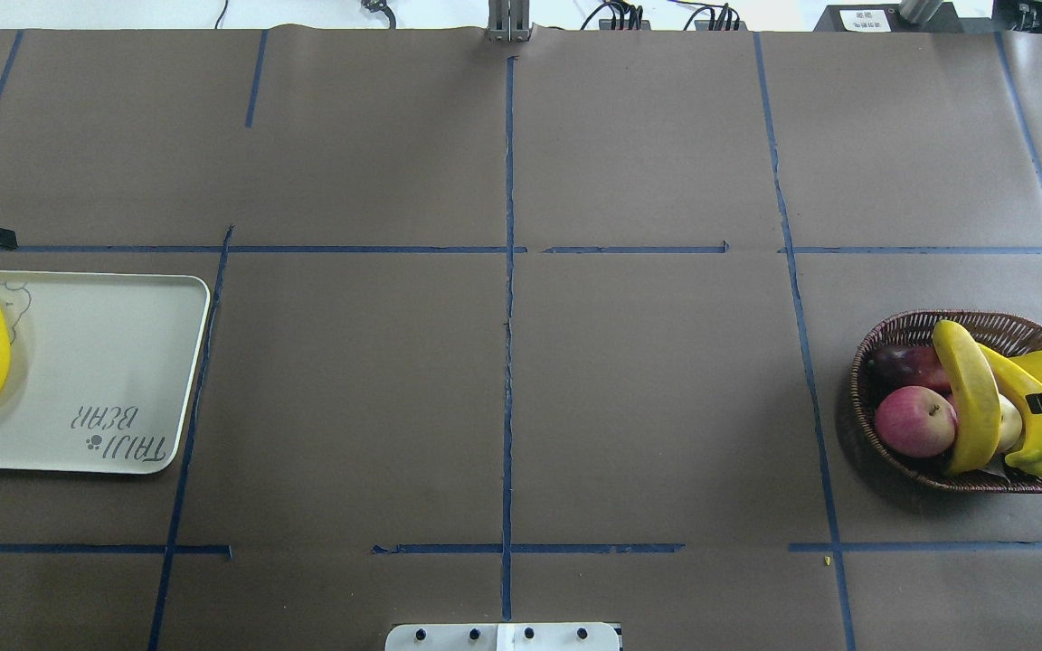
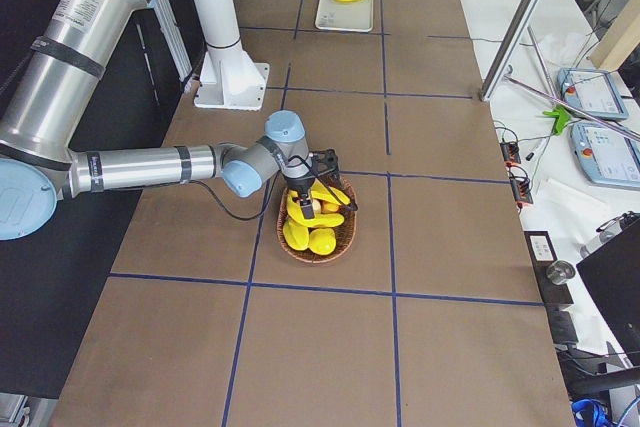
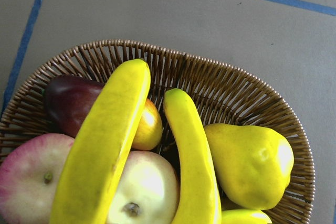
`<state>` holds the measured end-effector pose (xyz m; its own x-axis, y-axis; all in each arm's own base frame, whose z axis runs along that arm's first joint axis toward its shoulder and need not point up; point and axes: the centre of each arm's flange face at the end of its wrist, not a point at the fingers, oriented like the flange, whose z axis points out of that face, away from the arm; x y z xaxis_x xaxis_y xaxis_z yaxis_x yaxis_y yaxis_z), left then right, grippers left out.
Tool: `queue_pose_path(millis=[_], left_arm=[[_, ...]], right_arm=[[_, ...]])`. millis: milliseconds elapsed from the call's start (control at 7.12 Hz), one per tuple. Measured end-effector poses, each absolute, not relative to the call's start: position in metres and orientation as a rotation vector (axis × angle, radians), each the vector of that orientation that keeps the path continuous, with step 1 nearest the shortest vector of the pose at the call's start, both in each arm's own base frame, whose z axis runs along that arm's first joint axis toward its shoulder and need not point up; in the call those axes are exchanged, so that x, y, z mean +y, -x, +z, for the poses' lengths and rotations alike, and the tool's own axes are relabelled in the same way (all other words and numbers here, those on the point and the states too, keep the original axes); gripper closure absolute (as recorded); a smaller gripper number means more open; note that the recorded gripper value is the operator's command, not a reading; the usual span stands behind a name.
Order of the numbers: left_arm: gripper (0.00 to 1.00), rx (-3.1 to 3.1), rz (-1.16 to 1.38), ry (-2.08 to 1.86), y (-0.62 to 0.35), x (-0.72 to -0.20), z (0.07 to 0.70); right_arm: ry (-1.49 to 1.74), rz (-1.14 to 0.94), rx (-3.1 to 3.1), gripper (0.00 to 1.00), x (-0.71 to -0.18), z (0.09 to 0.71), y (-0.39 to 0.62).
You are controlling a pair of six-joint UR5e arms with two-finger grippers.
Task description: Transfer all bananas from basket to plate
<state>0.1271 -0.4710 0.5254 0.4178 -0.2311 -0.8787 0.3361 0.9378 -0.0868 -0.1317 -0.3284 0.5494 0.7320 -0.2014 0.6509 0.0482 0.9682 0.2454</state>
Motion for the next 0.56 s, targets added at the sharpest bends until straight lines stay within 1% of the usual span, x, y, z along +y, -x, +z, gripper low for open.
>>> queue_pose_path(millis=[140, 421, 562], left_arm=[[0.00, 1.083, -0.357, -0.108, -0.127, -0.471, 0.525], [0.00, 1.082, -0.356, -0.107, -0.128, -0.470, 0.526], [0.00, 1.082, -0.355, -0.107, -0.128, -0.470, 0.526]], right_arm=[[-0.202, -0.120, -0.731, 0.12, -0.329, 0.557, 0.133], [-0.172, -0.090, -0.730, 0.13, -0.334, 0.564, 0.147], [-0.163, -0.091, -0.723, 0.17, -0.333, 0.567, 0.155]])
